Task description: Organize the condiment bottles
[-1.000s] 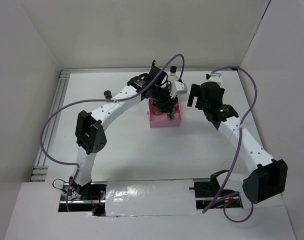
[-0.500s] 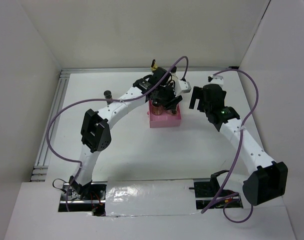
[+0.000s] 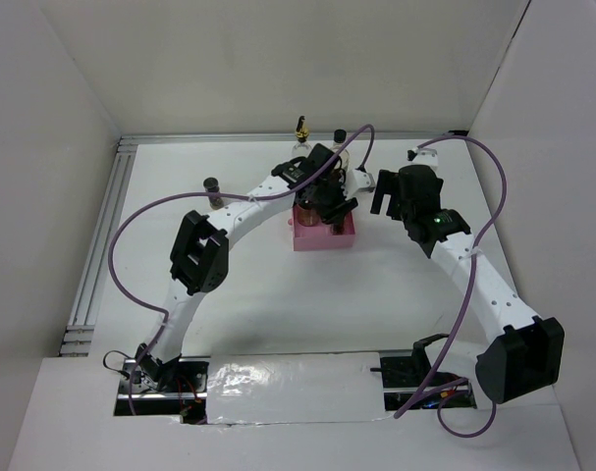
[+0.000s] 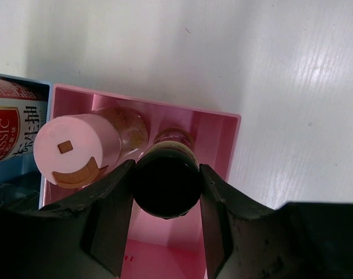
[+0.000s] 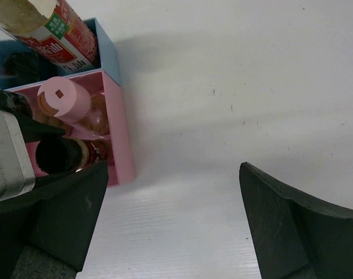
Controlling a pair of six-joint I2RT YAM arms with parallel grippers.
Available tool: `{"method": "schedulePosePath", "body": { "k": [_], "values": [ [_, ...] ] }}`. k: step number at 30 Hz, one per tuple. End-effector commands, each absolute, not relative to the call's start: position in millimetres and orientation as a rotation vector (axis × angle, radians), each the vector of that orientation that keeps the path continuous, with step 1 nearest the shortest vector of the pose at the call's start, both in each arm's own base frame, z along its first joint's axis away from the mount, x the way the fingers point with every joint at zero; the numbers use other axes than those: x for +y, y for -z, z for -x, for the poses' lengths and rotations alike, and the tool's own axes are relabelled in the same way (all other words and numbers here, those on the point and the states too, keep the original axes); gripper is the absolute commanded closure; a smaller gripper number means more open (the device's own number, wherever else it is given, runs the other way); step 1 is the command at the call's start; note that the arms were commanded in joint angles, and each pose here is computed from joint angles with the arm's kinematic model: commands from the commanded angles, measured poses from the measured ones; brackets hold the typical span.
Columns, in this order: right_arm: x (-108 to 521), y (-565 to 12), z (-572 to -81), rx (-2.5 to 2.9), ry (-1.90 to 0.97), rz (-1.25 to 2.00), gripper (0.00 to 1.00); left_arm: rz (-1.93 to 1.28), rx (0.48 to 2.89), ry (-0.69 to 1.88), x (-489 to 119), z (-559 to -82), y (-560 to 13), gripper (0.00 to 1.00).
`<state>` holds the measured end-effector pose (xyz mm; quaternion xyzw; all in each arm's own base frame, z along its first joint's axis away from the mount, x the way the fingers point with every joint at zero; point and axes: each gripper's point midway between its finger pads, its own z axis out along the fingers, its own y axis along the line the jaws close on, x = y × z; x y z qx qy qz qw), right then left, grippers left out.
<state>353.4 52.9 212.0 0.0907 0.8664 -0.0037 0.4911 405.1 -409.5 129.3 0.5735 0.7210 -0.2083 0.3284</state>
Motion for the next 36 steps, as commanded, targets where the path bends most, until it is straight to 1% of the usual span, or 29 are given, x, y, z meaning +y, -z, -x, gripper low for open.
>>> {"method": "schedulePosePath", "body": {
  "k": [1, 2, 3, 4, 5, 7, 9, 18, 20, 21, 23, 29, 30, 31, 33, 35, 36],
  "values": [
    [48.5, -218.0, -351.6, 2.087, 0.014, -0.229, 0.0, -1.505, 1.842, 0.552, -420.0, -407.5, -128.9, 0.83],
    [48.4, -218.4, -351.5, 2.088, 0.015, -0.227, 0.0, -1.507, 1.845, 0.557, -419.5, -407.1, -128.2, 0.72],
    [48.5, -218.4, -351.6, 2.087, 0.013, -0.23, 0.0, -1.51, 1.852, 0.564, -419.0, -405.3, -126.9, 0.67],
    [48.1, -218.1, -351.3, 2.088, 0.016, -0.229, 0.0, -1.507, 1.846, 0.574, -419.8, -404.0, -129.8, 0.56],
    [48.6, -219.3, -351.3, 2.086, 0.015, -0.227, 0.0, -1.508, 1.845, 0.578, -419.7, -403.2, -129.6, 0.5],
    [47.6, -221.4, -351.5, 2.079, 0.016, -0.232, 0.0, -1.508, 1.844, 0.567, -418.8, -404.2, -127.8, 0.43],
    [47.6, -222.9, -350.7, 2.077, 0.014, -0.23, 0.0, -1.512, 1.846, 0.56, -418.0, -404.8, -125.3, 0.41],
    [47.1, -224.9, -348.5, 2.076, 0.014, -0.226, 0.0, -1.505, 1.843, 0.604, -421.1, -399.6, -130.4, 0.27],
    [45.9, -225.0, -347.8, 2.075, 0.017, -0.231, 0.0, -1.486, 1.833, 0.619, -422.7, -399.6, -142.1, 0.19],
    [45.7, -225.1, -347.1, 2.075, 0.017, -0.231, 0.0, -1.482, 1.819, 0.629, -424.1, -397.8, -150.7, 0.11],
    [46.4, -224.3, -346.8, 2.077, 0.014, -0.227, 0.0, -1.469, 1.795, 0.643, -426.1, -396.9, -165.4, 0.01],
    [48.1, -223.5, -347.4, 2.076, 0.002, -0.228, 0.0, -1.418, 1.694, 0.662, -424.1, -389.0, -224.4, 0.01],
    [48.0, -224.7, -348.5, 2.07, -0.002, -0.235, 0.0, -1.395, 1.65, 0.662, -419.7, -383.3, -252.4, 0.01],
    [48.0, -224.7, -348.5, 2.069, -0.002, -0.235, 0.0, -1.395, 1.653, 0.662, -418.9, -382.5, -254.0, 0.01],
    [49.3, -227.9, -350.1, 2.063, -0.011, -0.235, 0.0, -1.39, 1.618, 0.673, -411.7, -370.8, -286.3, 0.01],
    [48.3, -228.5, -350.2, 2.068, -0.005, -0.239, 0.0, -1.38, 1.606, 0.649, -386.6, -355.3, -316.2, 0.01],
    [48.4, -229.2, -350.4, 2.066, -0.005, -0.241, 0.0, -1.372, 1.637, 0.644, -373.7, -350.4, -312.0, 0.01]
  ]
}}
